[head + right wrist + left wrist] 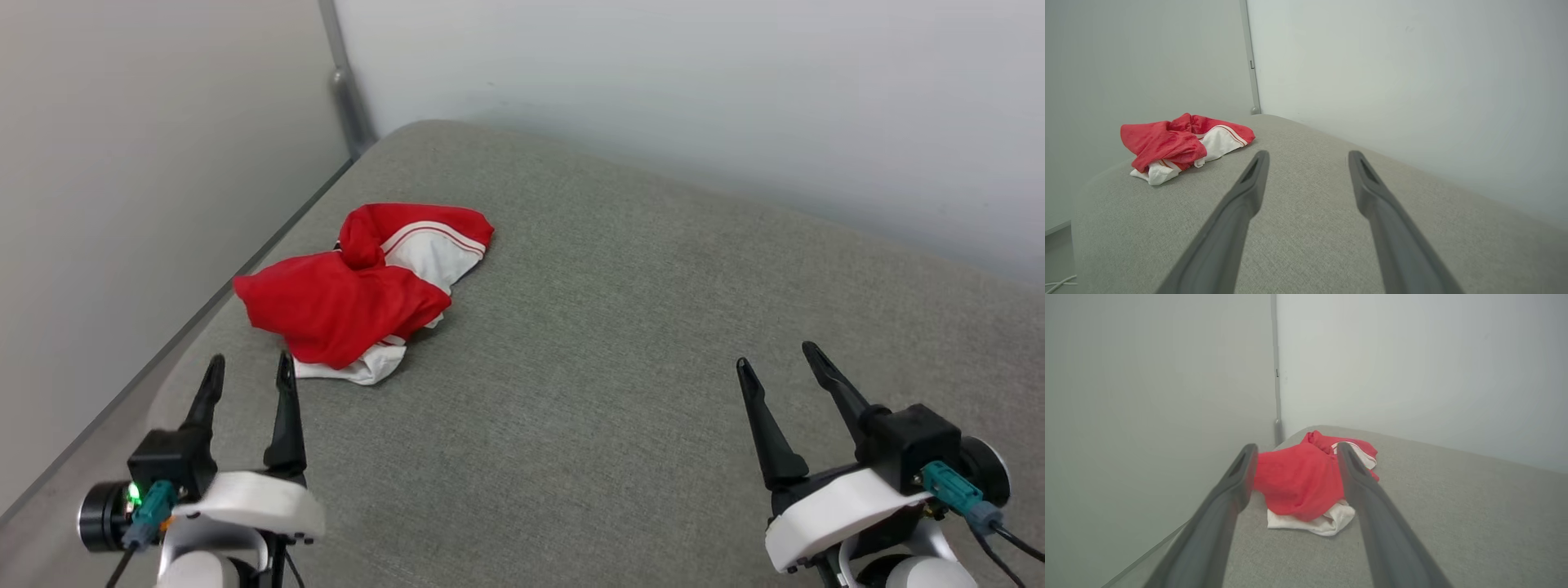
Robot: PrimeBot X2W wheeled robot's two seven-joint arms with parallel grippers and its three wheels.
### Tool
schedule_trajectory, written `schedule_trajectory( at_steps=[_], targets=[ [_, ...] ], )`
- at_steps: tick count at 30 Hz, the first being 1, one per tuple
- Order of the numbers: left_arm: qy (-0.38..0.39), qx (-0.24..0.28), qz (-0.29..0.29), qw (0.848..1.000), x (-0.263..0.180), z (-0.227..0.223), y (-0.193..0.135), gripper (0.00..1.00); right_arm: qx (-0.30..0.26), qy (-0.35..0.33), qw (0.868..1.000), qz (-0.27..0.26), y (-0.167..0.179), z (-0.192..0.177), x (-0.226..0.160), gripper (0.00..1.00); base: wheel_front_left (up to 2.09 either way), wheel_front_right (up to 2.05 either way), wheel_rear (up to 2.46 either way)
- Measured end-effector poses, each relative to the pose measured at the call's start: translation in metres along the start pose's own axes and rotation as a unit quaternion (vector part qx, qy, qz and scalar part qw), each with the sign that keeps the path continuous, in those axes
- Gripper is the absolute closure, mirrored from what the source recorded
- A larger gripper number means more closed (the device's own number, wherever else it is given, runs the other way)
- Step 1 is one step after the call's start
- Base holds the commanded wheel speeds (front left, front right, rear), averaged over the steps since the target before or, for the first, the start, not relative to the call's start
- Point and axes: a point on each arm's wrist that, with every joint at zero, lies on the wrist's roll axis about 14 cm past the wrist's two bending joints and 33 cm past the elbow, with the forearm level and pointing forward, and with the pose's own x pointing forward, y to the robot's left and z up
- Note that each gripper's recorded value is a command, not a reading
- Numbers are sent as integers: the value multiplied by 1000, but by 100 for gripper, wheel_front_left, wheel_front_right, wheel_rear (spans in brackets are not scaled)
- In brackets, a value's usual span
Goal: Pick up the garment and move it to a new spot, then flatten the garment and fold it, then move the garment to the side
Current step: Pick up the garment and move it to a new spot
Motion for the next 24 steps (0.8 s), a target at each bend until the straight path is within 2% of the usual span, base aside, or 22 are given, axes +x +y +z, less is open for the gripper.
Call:
schedule_trajectory(
  at_steps=[9,12,14,15,17,20,23,24],
  targets=[
    [-23,28,-51,998,90,29,-20,0,1,9,999,-47,-41,-10,5,0,0,0,0],
    [7,27,-63,998,126,27,-26,0,7,16,998,-67,-59,-20,6,0,0,0,0],
    [54,8,-67,996,147,13,-31,0,11,22,996,-80,-71,-28,5,0,0,0,0],
    [133,5,-74,988,160,-16,-36,0,14,28,995,-92,-81,-36,4,0,0,0,0],
    [196,3,-76,978,171,-39,-38,0,17,29,994,-103,-92,-43,7,0,0,0,0],
    [302,11,-74,950,175,-84,-37,0,24,34,992,-118,-108,-56,8,0,0,0,0],
    [403,23,-62,913,164,-131,-30,0,35,47,989,-136,-122,-74,4,0,0,0,0],
    [475,34,-48,878,153,-166,-21,0,45,59,986,-149,-133,-91,1,0,0,0,0]
  ],
)
